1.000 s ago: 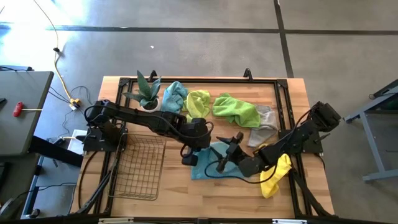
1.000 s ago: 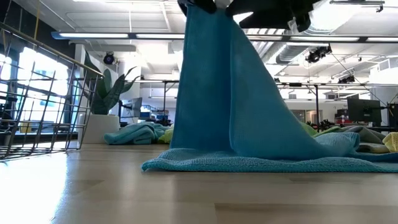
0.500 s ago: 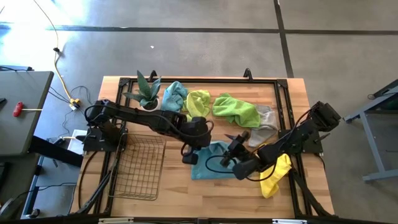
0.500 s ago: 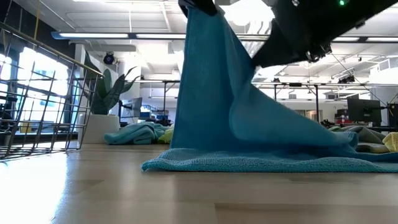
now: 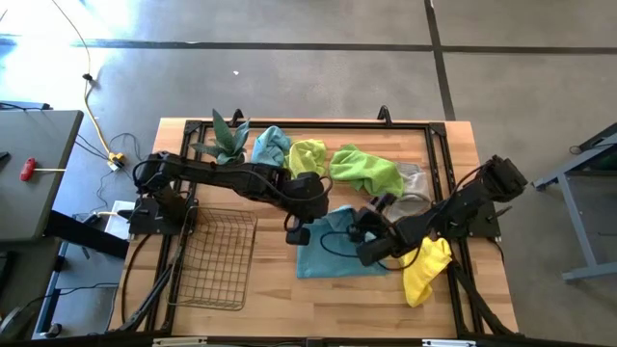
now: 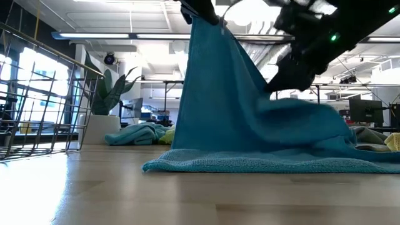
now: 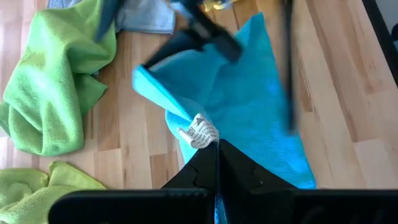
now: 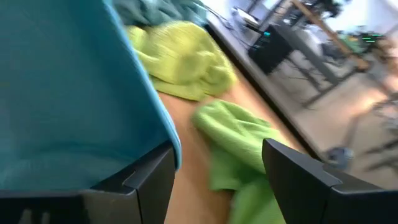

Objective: Fold microfiber towels
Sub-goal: Fold the bottom blue microfiber towel

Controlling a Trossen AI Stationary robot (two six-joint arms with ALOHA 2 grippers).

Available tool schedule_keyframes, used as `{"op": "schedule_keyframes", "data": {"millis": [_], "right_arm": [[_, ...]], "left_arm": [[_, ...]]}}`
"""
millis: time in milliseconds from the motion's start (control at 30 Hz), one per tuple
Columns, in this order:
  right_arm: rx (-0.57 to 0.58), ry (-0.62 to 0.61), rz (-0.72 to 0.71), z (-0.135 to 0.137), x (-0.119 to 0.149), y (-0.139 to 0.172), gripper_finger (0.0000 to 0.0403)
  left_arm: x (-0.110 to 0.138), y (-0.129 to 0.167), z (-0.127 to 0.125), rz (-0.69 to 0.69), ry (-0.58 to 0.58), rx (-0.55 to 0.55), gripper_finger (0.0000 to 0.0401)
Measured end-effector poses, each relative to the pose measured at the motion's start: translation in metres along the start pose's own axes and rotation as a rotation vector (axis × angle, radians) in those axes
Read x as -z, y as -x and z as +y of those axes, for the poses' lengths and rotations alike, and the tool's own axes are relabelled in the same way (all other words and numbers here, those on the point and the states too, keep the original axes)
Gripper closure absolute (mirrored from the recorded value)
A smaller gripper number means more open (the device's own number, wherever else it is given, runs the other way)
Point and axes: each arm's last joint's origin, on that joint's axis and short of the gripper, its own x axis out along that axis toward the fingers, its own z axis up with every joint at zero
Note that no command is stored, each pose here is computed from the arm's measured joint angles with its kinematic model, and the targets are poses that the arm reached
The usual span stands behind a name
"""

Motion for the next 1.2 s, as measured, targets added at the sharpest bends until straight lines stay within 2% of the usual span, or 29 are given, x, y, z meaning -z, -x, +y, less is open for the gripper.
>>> {"op": "schedule_keyframes", "data": {"millis": [167,267,433,633,733,833,1000,1200], "right_arm": [[0.108,0.111,0.043,-0.014,0.0,-0.018,0.0171],[0.115,0.104,0.068,-0.017,-0.001,-0.024,0.0171],[-0.095,0.06,0.184,-0.009,-0.004,-0.018,0.0171],[-0.284,0.113,0.213,0.006,-0.003,0.007,0.0171],[-0.335,0.198,0.173,0.011,-0.004,0.021,0.0171],[-0.334,0.264,0.1,0.015,-0.009,0.028,0.0174],[-0.379,0.312,0.049,0.018,-0.015,0.013,0.0202],[-0.58,0.265,0.058,0.015,-0.023,-0.019,0.0232]], "left_arm": [[0.0,0.0,0.006,0.001,0.013,-0.009,0.0401],[0.001,0.0,0.011,0.001,0.023,-0.015,0.0401],[0.001,0.0,0.017,0.002,0.037,-0.024,0.0401],[0.007,-0.002,0.013,0.052,0.074,-0.005,0.0401],[0.018,-0.009,0.003,0.125,0.093,0.054,0.0401],[0.027,-0.018,-0.01,0.168,0.096,0.114,0.0401],[0.041,-0.03,-0.031,0.222,0.074,0.145,0.0401],[0.055,-0.04,-0.052,0.265,0.034,0.085,0.0401]]}}
